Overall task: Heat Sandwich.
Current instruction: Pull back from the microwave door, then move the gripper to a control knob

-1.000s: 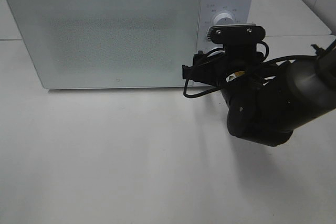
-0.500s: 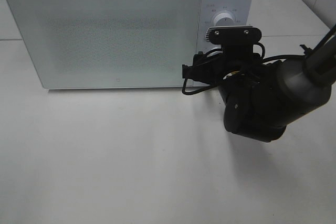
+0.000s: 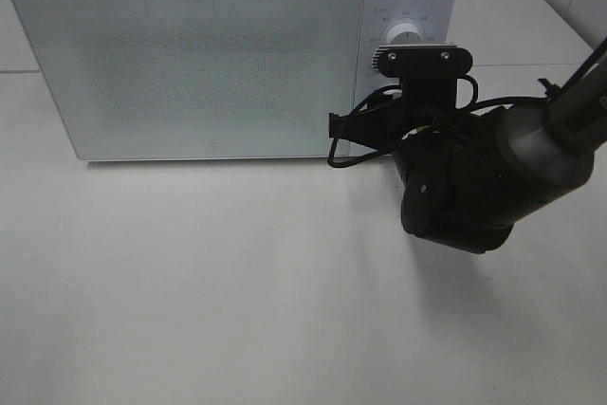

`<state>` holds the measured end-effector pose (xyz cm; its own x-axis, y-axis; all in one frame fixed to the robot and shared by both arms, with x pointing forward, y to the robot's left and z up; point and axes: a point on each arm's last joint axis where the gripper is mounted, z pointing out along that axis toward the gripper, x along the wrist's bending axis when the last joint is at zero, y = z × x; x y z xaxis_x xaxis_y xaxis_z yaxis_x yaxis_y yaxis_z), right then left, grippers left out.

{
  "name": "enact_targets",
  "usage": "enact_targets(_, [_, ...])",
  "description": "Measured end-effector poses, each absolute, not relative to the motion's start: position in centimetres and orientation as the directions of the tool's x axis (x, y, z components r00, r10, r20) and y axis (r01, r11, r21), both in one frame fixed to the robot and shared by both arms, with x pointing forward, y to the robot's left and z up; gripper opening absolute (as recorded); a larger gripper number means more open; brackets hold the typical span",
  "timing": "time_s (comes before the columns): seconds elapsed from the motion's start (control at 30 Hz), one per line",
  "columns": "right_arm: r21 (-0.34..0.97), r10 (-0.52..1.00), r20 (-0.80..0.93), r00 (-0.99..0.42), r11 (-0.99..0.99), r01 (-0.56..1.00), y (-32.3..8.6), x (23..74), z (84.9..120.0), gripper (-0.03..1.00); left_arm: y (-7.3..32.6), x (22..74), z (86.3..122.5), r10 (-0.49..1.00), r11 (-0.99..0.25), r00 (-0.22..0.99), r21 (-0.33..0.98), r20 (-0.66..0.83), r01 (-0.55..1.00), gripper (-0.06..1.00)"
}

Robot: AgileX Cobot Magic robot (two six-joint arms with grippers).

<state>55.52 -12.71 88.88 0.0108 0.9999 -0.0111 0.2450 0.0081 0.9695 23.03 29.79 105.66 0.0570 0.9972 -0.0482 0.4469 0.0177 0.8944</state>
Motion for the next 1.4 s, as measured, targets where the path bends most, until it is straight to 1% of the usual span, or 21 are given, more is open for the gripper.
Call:
enact_targets(0.4, [0.969, 1.000, -0.001, 0.013, -0.002, 0.248, -12.71, 55.51, 88.86, 0.43, 29.79, 23.03, 105.66, 0.997, 0.018, 0.057, 0.894, -0.048, 0.447, 0.95])
enact_targets(0.67, [0.964, 0.995, 0.095, 0.038, -0.101, 0.245, -12.71, 55.51, 88.86, 0.43, 29.79, 23.03, 105.66, 0.997, 0.018, 0.057, 0.894, -0.048, 0.447, 0.95])
enact_targets(0.77, [0.945, 0.974, 0.217, 0.069, -0.227, 0.234, -12.73, 55.52, 88.90, 0.43, 29.79, 23.03, 105.66, 0.997, 0.018, 0.057, 0.894, -0.048, 0.447, 0.95])
enact_targets(0.8, [0.945, 0.974, 0.217, 0.069, -0.227, 0.234, -12.73, 55.52, 88.90, 0.43, 29.79, 23.03, 105.66, 0.997, 0.018, 0.057, 0.894, -0.048, 0.447, 0.95])
enact_targets(0.9, [0.896, 0.921, 0.375, 0.108, -0.389, 0.213, -12.75, 55.54, 88.89, 0.43, 29.79, 23.03, 105.66, 0.997, 0.018, 0.057, 0.894, -0.048, 0.447, 0.95])
enact_targets(0.97, [0.882, 0.905, 0.408, 0.116, -0.424, 0.207, -12.75, 55.54, 88.90, 0.43, 29.79, 23.03, 105.66, 0.997, 0.018, 0.057, 0.894, -0.048, 0.447, 0.95])
enact_targets(1.07, [0.791, 0.811, 0.564, 0.154, -0.585, 0.181, -12.77, 55.54, 88.87, 0.44, 29.79, 23.03, 105.66, 0.997, 0.018, 0.057, 0.894, -0.048, 0.447, 0.95])
enact_targets(1.13, [0.772, 0.791, 0.590, 0.159, -0.611, 0.175, -12.77, 55.54, 88.88, 0.44, 29.79, 23.03, 105.66, 0.997, 0.018, 0.057, 0.894, -0.048, 0.447, 0.95])
enact_targets(1.2, [0.705, 0.721, 0.669, 0.179, -0.693, 0.154, -12.80, 55.55, 88.83, 0.44, 29.79, 23.03, 105.66, 0.997, 0.018, 0.057, 0.894, -0.048, 0.447, 0.95])
enact_targets(1.27, [0.657, 0.671, 0.718, 0.188, -0.742, 0.138, -12.81, 55.55, 88.83, 0.44, 29.79, 23.03, 105.66, 0.997, 0.018, 0.057, 0.894, -0.048, 0.447, 0.95])
enact_targets(1.3, [0.657, 0.671, 0.718, 0.188, -0.742, 0.138, -12.81, 55.55, 88.83, 0.44, 29.79, 23.03, 105.66, 0.997, 0.018, 0.057, 0.894, -0.048, 0.447, 0.95])
enact_targets(1.4, [0.565, 0.575, 0.792, 0.205, -0.818, 0.113, -12.82, 55.55, 88.82, 0.44, 29.79, 23.03, 105.66, 0.997, 0.018, 0.057, 0.894, -0.048, 0.447, 0.95])
